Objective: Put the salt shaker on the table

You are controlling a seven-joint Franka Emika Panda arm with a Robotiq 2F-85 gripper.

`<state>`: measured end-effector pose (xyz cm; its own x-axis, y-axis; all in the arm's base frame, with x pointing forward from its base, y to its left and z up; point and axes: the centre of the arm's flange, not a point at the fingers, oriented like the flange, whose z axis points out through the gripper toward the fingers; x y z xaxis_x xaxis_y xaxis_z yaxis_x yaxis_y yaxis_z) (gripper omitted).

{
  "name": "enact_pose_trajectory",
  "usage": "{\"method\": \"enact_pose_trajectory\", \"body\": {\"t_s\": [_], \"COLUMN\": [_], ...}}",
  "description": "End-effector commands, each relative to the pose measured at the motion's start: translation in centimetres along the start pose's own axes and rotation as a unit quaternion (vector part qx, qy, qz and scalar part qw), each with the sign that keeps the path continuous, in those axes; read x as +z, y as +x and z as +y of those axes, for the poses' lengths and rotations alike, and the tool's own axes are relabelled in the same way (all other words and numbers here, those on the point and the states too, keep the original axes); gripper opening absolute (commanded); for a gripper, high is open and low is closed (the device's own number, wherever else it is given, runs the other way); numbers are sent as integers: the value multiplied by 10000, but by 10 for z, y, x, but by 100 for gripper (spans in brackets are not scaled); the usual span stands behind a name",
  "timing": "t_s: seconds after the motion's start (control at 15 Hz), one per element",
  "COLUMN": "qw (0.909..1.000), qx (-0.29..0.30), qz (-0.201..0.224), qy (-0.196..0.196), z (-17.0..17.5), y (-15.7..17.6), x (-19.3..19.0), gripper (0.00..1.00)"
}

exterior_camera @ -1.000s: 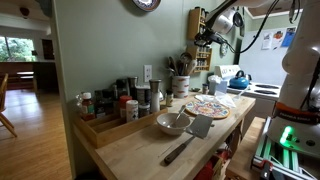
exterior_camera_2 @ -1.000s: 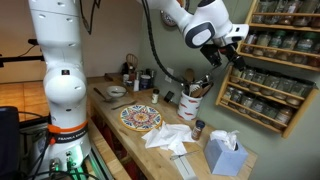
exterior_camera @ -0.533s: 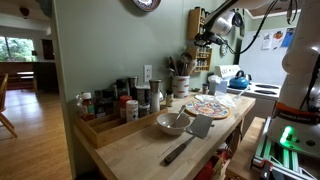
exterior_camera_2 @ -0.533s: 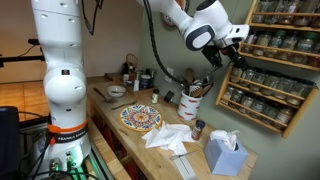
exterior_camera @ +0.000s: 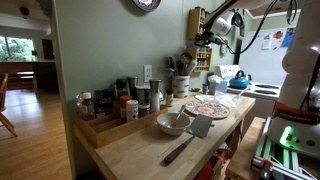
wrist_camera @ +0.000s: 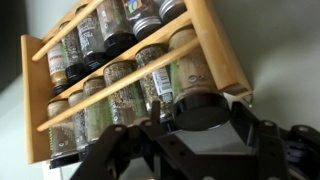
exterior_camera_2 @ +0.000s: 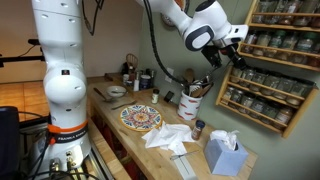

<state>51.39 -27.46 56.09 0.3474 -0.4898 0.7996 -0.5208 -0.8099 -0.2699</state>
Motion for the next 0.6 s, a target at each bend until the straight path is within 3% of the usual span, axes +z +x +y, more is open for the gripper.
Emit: {"method": "enact_pose_trajectory", "body": {"t_s": [0.0, 0.13, 0.53], "qw": [9998, 9998, 9999], "qx": [91, 87, 76], "qz": [146, 168, 98], "qy": [-59, -45, 92], "z": [-3, -4, 1], "y": [-1, -2, -3], "x": [5, 5, -2], "gripper": [42, 31, 31]}}
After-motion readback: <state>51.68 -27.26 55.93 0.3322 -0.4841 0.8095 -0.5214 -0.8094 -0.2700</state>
